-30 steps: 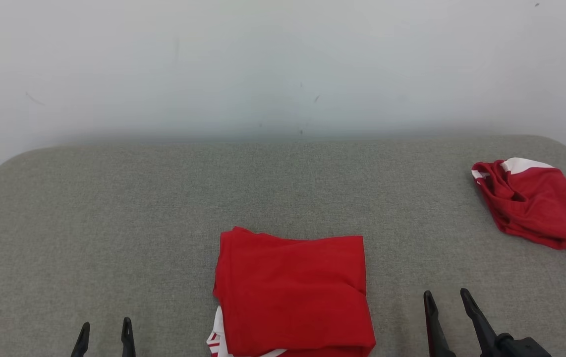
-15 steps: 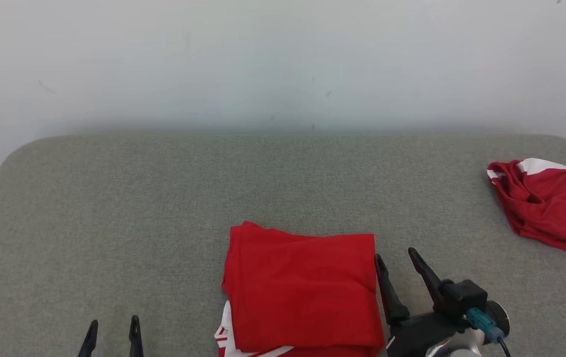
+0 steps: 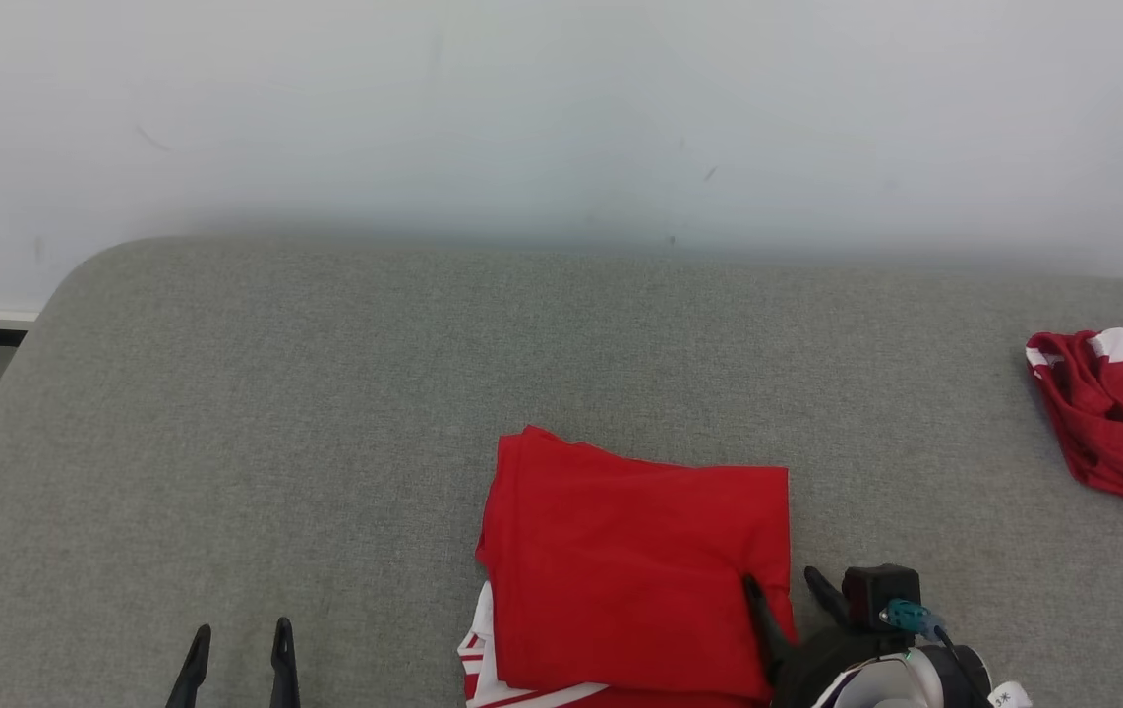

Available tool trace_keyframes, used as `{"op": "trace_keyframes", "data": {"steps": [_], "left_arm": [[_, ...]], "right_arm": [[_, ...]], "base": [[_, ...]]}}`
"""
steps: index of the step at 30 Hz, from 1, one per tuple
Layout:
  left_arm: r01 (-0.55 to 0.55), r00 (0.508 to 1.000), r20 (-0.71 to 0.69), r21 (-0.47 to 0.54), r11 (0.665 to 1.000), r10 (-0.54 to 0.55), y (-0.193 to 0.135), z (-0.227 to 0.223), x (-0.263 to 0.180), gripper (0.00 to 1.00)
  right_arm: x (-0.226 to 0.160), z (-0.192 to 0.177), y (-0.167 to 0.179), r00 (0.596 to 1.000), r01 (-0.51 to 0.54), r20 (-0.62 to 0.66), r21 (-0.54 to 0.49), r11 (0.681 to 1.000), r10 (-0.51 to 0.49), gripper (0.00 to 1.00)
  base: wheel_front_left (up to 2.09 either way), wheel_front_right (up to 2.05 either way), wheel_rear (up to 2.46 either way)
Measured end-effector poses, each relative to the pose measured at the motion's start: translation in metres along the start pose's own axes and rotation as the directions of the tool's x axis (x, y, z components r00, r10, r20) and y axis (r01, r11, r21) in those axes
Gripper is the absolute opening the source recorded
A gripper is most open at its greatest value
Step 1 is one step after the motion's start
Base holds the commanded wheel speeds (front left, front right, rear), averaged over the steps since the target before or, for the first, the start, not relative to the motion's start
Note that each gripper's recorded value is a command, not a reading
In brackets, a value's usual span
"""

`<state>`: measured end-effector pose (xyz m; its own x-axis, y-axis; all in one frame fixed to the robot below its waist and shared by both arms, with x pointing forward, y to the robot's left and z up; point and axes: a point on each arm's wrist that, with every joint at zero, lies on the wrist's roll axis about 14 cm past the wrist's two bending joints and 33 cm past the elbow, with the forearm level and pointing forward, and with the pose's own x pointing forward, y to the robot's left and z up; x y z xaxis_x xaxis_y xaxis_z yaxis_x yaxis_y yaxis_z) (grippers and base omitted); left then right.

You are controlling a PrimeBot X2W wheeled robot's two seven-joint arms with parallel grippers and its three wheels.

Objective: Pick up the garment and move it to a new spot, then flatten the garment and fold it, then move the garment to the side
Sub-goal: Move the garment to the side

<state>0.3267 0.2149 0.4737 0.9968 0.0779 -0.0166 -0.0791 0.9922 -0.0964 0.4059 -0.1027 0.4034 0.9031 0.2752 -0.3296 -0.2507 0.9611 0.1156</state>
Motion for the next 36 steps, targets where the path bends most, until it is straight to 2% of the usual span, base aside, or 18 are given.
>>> {"op": "trace_keyframes", "data": {"steps": [6,7,9,10,15,18,21,25,26,29,36], "left_arm": [[-0.005,1.000,-0.002,-0.001,1.000,0.005,0.002,-0.001,0.000,1.00],[-0.005,1.000,0.000,-0.001,1.000,0.005,0.002,0.000,0.000,1.00],[-0.004,1.000,0.002,-0.001,1.000,0.004,0.001,0.001,0.001,1.00],[-0.003,1.000,0.003,-0.002,1.000,0.003,0.001,0.001,0.001,1.00],[0.002,1.000,0.008,-0.006,1.000,-0.002,-0.001,0.002,0.003,1.00],[0.002,1.000,0.007,-0.014,1.000,-0.001,-0.001,0.002,0.004,1.00],[0.001,1.000,0.001,-0.018,1.000,-0.001,-0.002,0.000,0.005,1.00],[0.020,1.000,-0.006,-0.019,1.000,-0.020,-0.007,-0.002,0.008,1.00],[0.033,0.999,-0.007,-0.021,0.999,-0.033,-0.012,-0.002,0.011,1.00],[0.057,0.998,-0.009,-0.025,0.998,-0.057,-0.019,-0.003,0.016,1.00],[0.104,0.994,-0.012,-0.029,0.994,-0.104,-0.034,-0.004,0.035,1.00]], "right_arm": [[0.000,-0.017,0.009,0.997,-0.020,-0.068,0.034,0.999,0.022,0.98],[0.000,-0.019,0.011,0.997,-0.025,-0.073,0.041,0.999,0.028,0.42],[-0.001,-0.022,0.014,0.995,-0.033,-0.088,0.054,0.998,0.037,0.05],[-0.001,-0.023,0.016,0.995,-0.036,-0.093,0.067,0.997,0.042,0.00],[-0.002,-0.026,0.025,0.991,-0.055,-0.116,0.101,0.993,0.066,0.00],[0.001,-0.022,0.024,0.992,-0.057,-0.107,0.085,0.995,0.066,0.00],[0.009,0.002,0.009,0.998,-0.036,-0.057,0.036,0.999,0.038,0.00],[0.011,0.041,-0.027,0.999,0.013,0.035,-0.042,0.999,-0.012,0.00],[0.009,0.057,-0.045,0.997,0.041,0.074,-0.087,0.995,-0.035,0.00],[0.006,0.075,-0.069,0.992,0.082,0.109,-0.143,0.986,-0.067,0.00],[0.004,0.129,-0.129,0.971,0.194,0.187,-0.260,0.946,-0.148,0.00]], "base": [[0.00,0.00,0.00],[0.00,0.00,0.00],[0.00,0.00,0.00],[0.00,0.00,0.00],[0.00,0.00,0.00],[0.00,0.00,0.00],[0.00,0.00,0.00],[0.00,0.00,0.00],[0.00,0.00,0.00],[0.00,0.00,0.00],[0.00,0.00,0.00]]}}
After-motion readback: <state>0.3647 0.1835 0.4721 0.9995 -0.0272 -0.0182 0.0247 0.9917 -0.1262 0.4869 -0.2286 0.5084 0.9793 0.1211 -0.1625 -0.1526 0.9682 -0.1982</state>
